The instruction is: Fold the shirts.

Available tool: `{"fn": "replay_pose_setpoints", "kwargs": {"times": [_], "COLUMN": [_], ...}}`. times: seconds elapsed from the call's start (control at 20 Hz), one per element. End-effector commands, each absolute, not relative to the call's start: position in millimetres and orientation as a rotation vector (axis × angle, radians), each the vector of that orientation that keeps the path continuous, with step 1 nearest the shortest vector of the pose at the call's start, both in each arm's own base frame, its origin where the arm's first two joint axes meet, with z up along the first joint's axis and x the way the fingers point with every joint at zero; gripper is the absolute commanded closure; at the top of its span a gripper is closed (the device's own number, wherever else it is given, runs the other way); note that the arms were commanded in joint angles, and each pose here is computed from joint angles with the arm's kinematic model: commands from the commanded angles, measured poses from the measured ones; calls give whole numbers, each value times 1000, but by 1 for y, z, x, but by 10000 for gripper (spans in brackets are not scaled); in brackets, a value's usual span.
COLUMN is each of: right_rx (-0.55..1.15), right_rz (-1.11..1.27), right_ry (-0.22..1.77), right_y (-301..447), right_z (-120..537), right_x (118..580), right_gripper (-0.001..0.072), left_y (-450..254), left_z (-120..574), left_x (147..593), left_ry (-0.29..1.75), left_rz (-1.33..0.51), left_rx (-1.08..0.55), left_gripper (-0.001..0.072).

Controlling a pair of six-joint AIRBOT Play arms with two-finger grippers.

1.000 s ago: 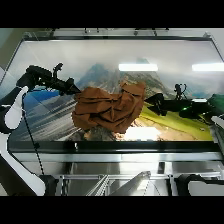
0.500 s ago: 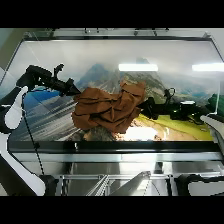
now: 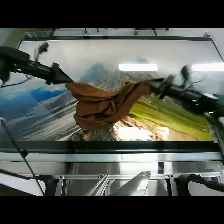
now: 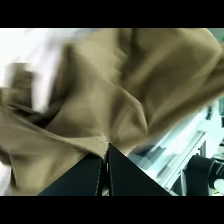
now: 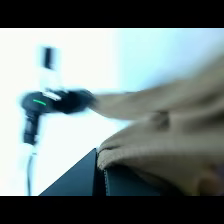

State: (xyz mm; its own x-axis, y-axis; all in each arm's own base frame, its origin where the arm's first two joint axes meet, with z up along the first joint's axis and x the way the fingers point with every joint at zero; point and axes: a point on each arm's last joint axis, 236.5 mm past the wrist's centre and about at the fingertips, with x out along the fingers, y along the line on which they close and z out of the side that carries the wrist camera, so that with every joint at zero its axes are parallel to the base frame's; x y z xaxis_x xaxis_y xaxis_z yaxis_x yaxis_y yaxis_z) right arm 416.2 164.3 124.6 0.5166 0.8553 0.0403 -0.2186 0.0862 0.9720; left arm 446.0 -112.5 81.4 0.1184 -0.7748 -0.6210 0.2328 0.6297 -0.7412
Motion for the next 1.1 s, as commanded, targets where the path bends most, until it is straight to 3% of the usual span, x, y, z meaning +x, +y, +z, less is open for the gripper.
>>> {"fn": "replay_pose_setpoints", "kwargs": {"times": [0.0,0.15,0.3,0.4,0.5,0.65,0.8,1.05], "right_rx": [994,638,330,191,159,223,381,647], "right_rz": [1034,967,845,755,720,653,603,527], "right_ry": [214,-110,-326,-370,-361,-256,-125,203], "right_y": [105,90,119,137,138,110,64,51], "right_z": [296,414,481,495,493,470,421,236], "right_x": [357,267,192,172,172,209,265,400], "right_gripper": [692,692,692,692,692,692,692,691], "left_y": [-95,-86,-81,-80,-79,-55,-48,-102], "left_z": [205,329,430,466,467,439,366,184], "left_x": [395,324,244,204,197,244,327,473], "left_ry": [1005,637,229,56,45,174,385,722], "left_rz": [-787,-658,-429,-279,-242,-299,-467,-673], "left_rx": [-397,-216,-41,53,95,5,-112,-244], "left_gripper": [687,686,686,686,686,686,686,687]}}
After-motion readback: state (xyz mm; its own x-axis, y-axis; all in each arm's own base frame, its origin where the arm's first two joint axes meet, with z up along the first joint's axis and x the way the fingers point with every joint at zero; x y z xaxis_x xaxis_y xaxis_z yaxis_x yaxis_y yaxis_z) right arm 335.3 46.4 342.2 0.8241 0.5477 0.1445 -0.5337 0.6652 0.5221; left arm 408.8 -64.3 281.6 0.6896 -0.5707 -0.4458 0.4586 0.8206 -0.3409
